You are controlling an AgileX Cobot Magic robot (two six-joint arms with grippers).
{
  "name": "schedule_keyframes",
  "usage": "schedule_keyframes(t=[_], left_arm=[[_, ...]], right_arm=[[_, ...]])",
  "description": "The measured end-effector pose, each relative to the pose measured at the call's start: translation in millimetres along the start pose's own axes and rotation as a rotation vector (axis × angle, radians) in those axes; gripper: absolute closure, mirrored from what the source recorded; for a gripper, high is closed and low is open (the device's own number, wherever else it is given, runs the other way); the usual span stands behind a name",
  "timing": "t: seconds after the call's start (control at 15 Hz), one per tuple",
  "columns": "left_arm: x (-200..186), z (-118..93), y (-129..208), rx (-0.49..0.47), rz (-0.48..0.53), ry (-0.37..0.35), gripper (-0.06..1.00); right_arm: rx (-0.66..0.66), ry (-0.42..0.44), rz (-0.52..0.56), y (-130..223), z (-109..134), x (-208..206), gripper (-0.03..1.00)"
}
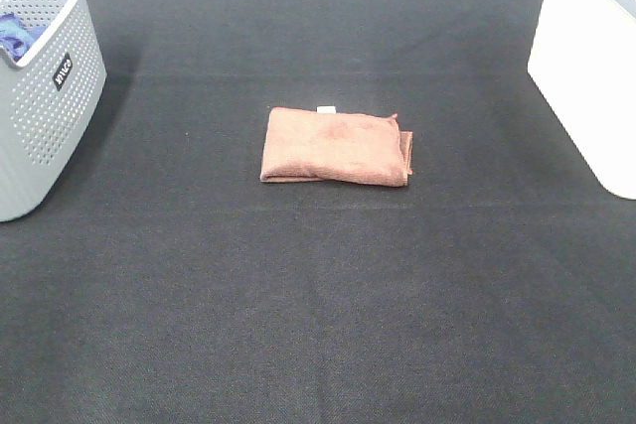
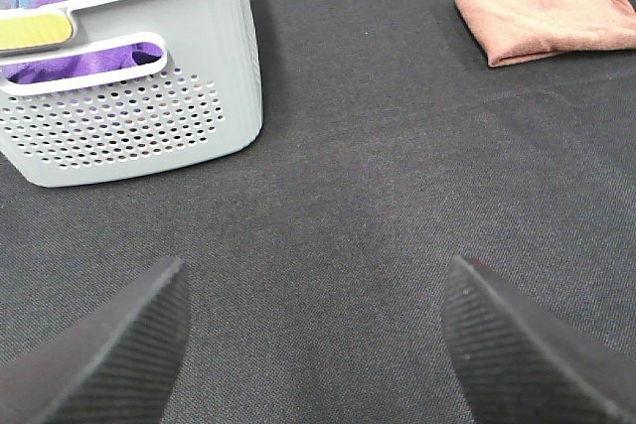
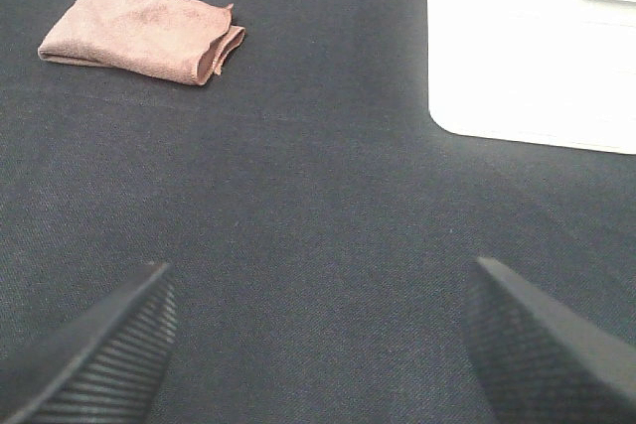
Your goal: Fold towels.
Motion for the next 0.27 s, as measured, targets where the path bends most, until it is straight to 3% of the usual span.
schedule_keyframes(t=[0.27], left_arm=[[0.0, 0.0, 0.0, 0.0, 0.0, 0.0, 0.26]], right_arm=[[0.0, 0.0, 0.0, 0.0, 0.0, 0.0, 0.21]])
Point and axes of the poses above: a point on each arm's last joint axis where the gripper is mounted, x pointing out along that axis toward the gripper, z along the wrist's bending axis when the last joint is at zero, y = z × x, the point moved 4 cm from there along x, pointing out along that axis toward the gripper, and after that the axes turned 14 degrees about -x, right-handed, at the moved point
